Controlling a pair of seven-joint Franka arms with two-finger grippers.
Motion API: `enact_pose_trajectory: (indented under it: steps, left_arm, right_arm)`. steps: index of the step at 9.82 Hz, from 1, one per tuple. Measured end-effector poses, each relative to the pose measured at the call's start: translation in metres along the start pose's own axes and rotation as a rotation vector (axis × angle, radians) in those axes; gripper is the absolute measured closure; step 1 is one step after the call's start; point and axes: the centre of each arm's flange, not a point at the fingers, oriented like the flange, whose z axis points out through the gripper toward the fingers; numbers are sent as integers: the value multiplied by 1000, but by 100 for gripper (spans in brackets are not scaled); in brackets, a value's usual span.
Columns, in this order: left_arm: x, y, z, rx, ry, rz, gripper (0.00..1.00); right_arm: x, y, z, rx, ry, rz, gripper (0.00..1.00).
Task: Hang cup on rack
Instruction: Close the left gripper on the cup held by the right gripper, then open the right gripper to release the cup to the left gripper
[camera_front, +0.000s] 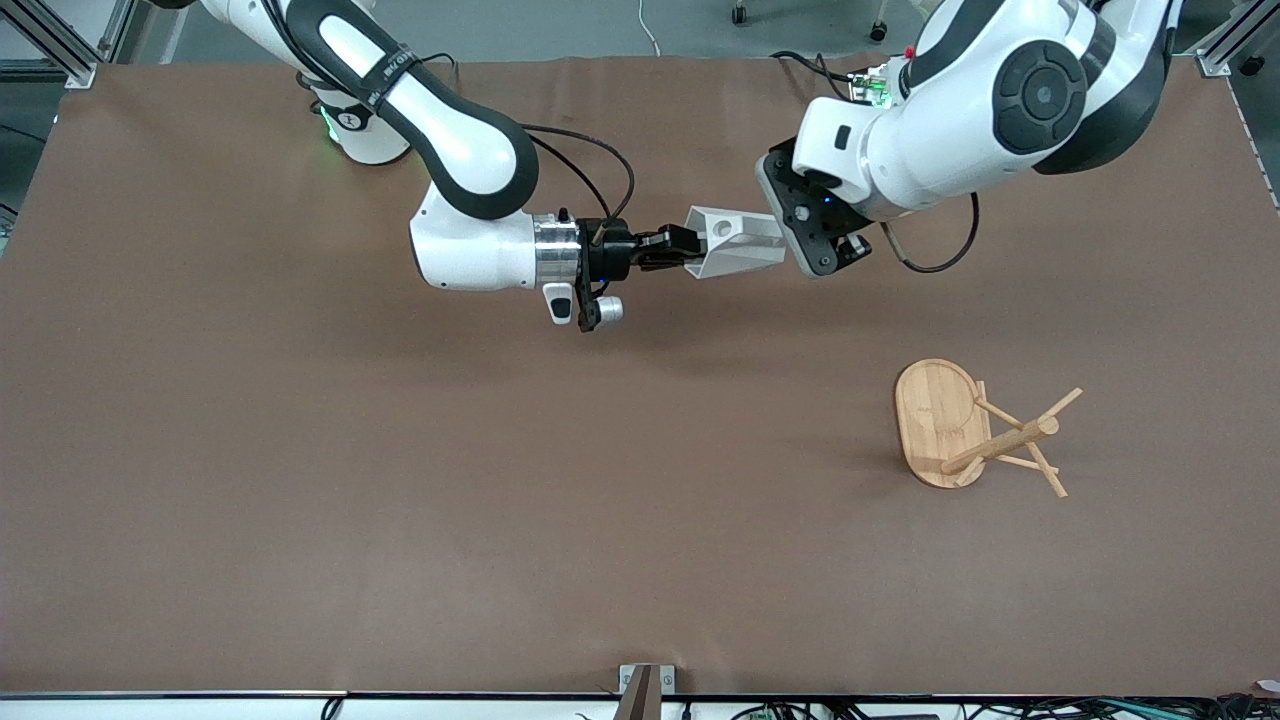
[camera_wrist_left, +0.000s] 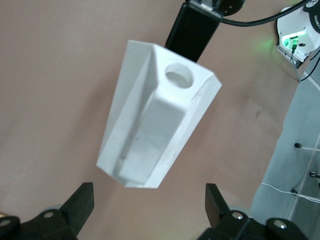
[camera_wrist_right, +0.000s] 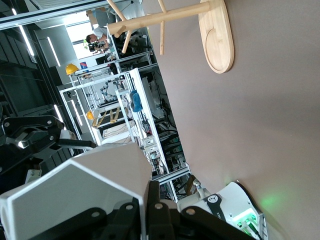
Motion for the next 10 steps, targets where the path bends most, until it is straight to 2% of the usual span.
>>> enact_pose_trajectory:
  steps: [5, 10]
  left_arm:
    - [6, -16, 13, 21, 49, 12, 3]
    - [12, -3, 27, 9, 30, 44, 3]
  right_arm:
    - [-1, -1, 1, 1, -2, 0, 96]
    - [-5, -2, 5, 2, -7, -2, 96]
